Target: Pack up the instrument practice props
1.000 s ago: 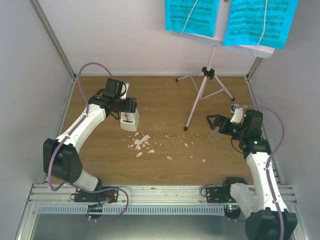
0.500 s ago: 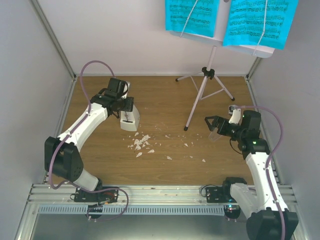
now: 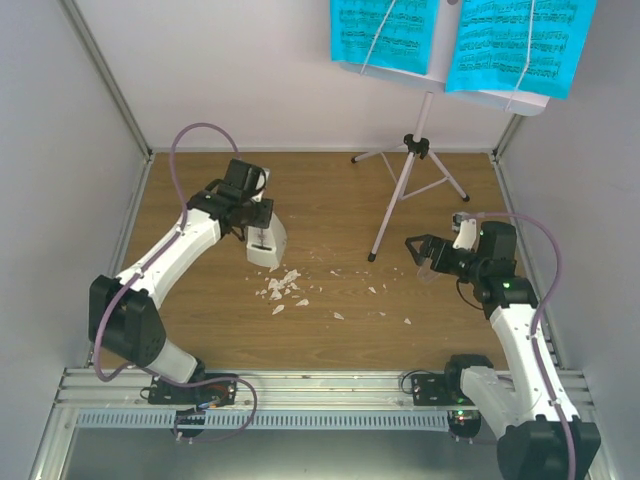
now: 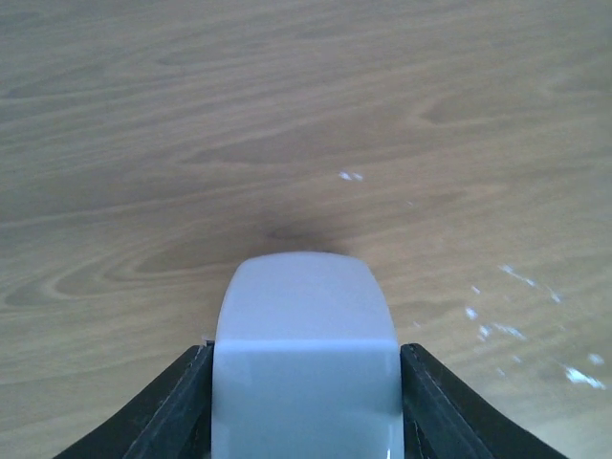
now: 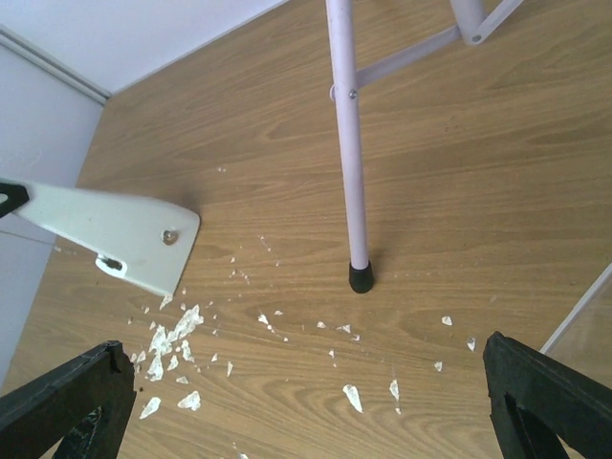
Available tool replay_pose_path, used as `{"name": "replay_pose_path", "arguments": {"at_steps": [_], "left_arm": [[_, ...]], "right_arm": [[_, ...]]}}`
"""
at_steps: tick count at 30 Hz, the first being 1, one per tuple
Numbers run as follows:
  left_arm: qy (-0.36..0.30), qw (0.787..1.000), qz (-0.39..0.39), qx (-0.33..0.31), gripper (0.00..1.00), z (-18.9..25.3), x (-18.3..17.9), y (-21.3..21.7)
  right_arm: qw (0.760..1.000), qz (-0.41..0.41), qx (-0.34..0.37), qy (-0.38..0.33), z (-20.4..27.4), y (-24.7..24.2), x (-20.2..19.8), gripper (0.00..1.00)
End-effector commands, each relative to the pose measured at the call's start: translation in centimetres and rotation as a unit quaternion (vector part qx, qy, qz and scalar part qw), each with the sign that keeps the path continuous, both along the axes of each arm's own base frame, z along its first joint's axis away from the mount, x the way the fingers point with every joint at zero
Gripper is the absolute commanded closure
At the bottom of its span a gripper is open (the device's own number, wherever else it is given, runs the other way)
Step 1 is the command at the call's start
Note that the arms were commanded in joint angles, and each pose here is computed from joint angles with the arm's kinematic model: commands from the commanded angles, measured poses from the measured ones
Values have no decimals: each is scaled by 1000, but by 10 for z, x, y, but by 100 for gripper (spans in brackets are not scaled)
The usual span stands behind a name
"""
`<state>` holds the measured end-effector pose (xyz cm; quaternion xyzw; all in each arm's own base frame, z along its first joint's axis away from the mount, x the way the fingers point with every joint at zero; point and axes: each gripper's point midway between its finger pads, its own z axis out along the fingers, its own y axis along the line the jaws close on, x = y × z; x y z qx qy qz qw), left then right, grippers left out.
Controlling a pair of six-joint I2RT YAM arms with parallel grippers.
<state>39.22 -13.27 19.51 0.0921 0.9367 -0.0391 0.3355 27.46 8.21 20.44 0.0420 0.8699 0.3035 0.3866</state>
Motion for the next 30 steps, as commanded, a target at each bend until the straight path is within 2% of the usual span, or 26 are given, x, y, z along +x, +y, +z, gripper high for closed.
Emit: {"name": "replay_pose_path", "arguments": {"at_steps": [1, 6, 12, 18, 22, 26, 30], "left_arm": [[-33, 996, -54, -56, 60, 46, -30, -49], [-26, 991, -113, -64, 61, 50, -74, -101], [-14, 986, -163, -39, 62, 41, -117, -151], [-8, 983, -186, -2, 62, 26, -134, -175], [-2, 981, -196, -6, 61, 20, -141, -185], [-3, 980, -200, -19, 55, 22, -144, -190], [-6, 979, -200, -23, 38, 25, -145, -190]], "right_arm": [[1000, 10, -6, -13, 11, 4, 2, 0], [999, 41, -3, -23, 13, 23, 0, 0], [997, 66, -3, -39, 17, 38, -2, 1], [993, 96, 8, -63, 24, 52, -9, 1], [991, 107, 8, -74, 26, 56, -12, 0], [990, 112, 2, -84, 26, 57, -14, 0], [991, 100, 0, -85, 26, 54, -12, 0]]}}
